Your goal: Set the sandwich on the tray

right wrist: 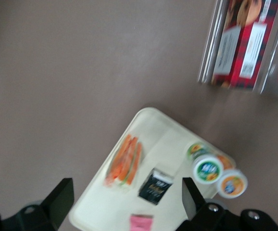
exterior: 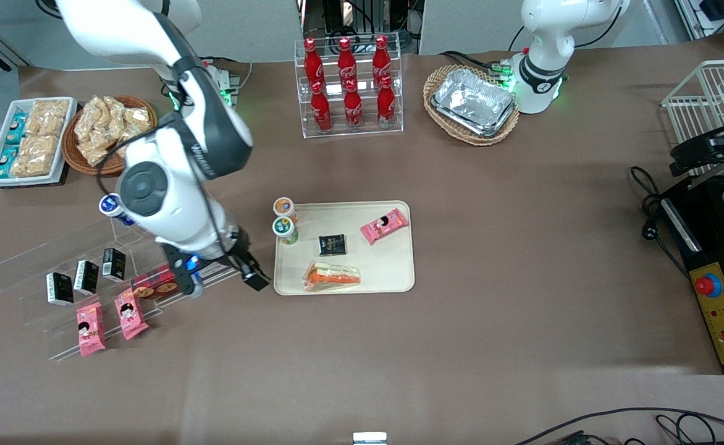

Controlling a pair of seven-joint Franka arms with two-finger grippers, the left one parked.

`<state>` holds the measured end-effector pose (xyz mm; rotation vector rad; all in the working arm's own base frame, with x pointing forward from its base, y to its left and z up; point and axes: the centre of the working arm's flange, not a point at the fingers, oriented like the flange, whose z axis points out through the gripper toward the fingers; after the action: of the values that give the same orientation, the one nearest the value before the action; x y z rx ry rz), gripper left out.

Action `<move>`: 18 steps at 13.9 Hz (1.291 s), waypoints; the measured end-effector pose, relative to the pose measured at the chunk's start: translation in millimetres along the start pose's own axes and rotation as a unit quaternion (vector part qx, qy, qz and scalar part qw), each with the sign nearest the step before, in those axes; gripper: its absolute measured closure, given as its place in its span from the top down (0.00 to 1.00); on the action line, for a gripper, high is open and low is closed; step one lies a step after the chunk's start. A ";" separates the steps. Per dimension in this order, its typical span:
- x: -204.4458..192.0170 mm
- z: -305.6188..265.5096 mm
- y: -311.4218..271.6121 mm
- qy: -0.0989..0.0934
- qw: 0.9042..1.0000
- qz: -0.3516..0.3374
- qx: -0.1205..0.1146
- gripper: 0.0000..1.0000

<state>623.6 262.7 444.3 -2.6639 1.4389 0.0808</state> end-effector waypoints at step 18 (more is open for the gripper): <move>171.6 -112.6 131.7 -0.018 0.917 -0.395 -0.048 1.00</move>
<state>607.0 34.7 529.1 -3.0705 0.2648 0.1267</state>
